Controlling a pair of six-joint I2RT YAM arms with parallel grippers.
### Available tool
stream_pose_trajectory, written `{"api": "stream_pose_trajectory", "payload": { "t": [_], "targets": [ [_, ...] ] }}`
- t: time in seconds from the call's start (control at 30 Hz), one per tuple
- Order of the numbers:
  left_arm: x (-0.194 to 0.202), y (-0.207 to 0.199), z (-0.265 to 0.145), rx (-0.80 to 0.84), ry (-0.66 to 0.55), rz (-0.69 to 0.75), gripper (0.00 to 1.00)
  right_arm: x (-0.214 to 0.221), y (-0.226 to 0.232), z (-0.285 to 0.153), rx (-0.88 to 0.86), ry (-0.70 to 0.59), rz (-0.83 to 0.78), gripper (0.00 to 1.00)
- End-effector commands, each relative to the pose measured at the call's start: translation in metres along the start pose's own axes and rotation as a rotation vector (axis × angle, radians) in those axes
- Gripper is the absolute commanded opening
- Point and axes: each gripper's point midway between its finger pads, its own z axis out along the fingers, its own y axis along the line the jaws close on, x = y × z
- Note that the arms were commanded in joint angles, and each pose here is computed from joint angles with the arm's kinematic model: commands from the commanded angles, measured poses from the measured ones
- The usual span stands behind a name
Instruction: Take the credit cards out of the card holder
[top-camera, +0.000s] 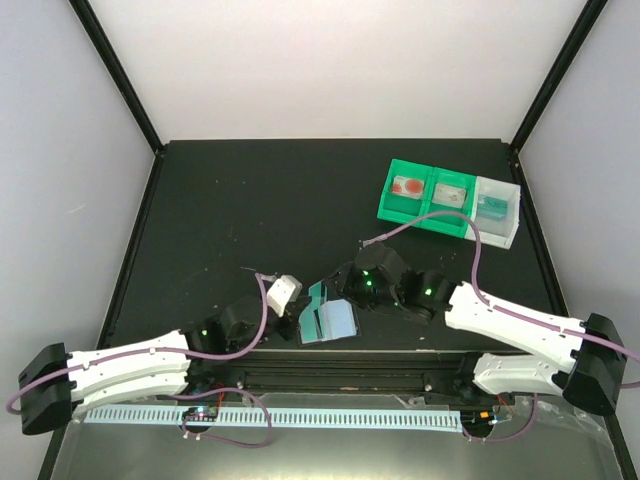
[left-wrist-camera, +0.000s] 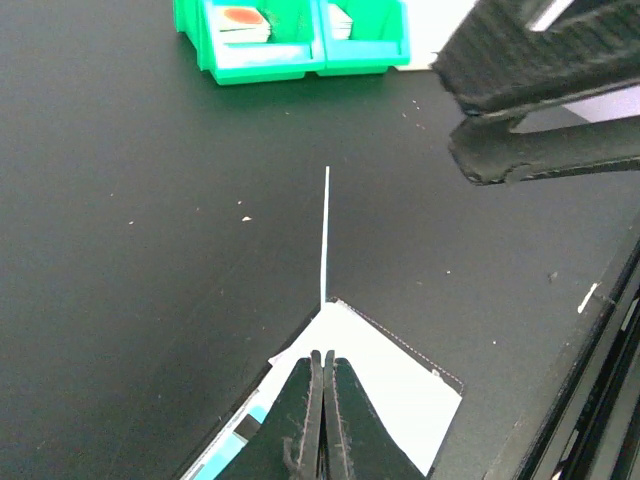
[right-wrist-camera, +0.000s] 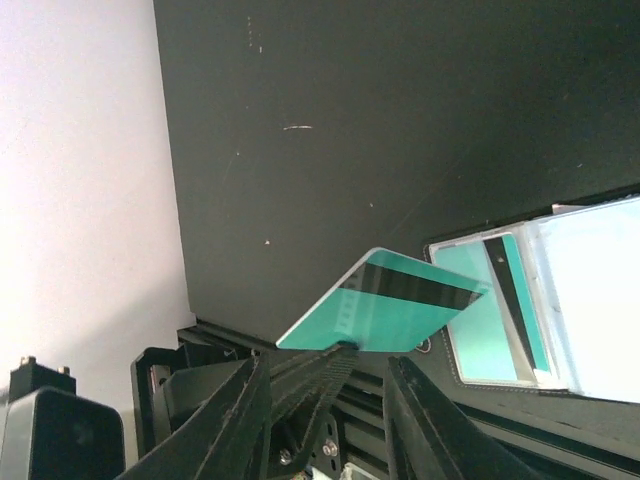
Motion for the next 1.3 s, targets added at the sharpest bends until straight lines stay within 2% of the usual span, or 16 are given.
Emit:
{"api": "stream_pose_trajectory", "payload": {
  "t": [0.0,0.57,0.67,0.83,0.9,1.03,1.17,1.27],
  "targets": [
    [-0.024,-0.007,-0.001,-0.024,-0.080,0.066,0.02,0.003,0.014,0.003,-0.030,0.031,0.045,0.32],
    [-0.026,-0.032,-0.007,-0.069,-0.134,0.251,0.01,0.014,-0.003,0.022,0.040,0.090,0.061,0.32],
    [-0.023,-0.030,-0.005,-0.110,-0.117,0.278,0.01,0.015,-0.003,0.023,0.036,0.097,0.057,0.25],
    [-0.016,-0.028,0.000,-0.153,-0.085,0.294,0.02,0.015,-0.003,0.022,0.023,0.092,0.038,0.03],
    [-0.016,-0.021,-0.001,-0.189,-0.081,0.259,0.03,0.014,-0.004,0.022,0.018,0.083,0.024,0.01],
    [-0.017,-0.015,-0.005,-0.214,-0.080,0.166,0.14,0.009,-0.008,0.020,0.004,0.048,-0.023,0.01],
    [-0.021,-0.016,-0.009,-0.150,-0.087,0.063,0.37,-0.001,-0.011,0.016,-0.004,-0.023,-0.121,0.01],
    [-0.024,-0.014,-0.012,-0.102,-0.100,-0.002,0.48,-0.013,-0.015,0.010,0.010,-0.085,-0.219,0.01]
  ]
}}
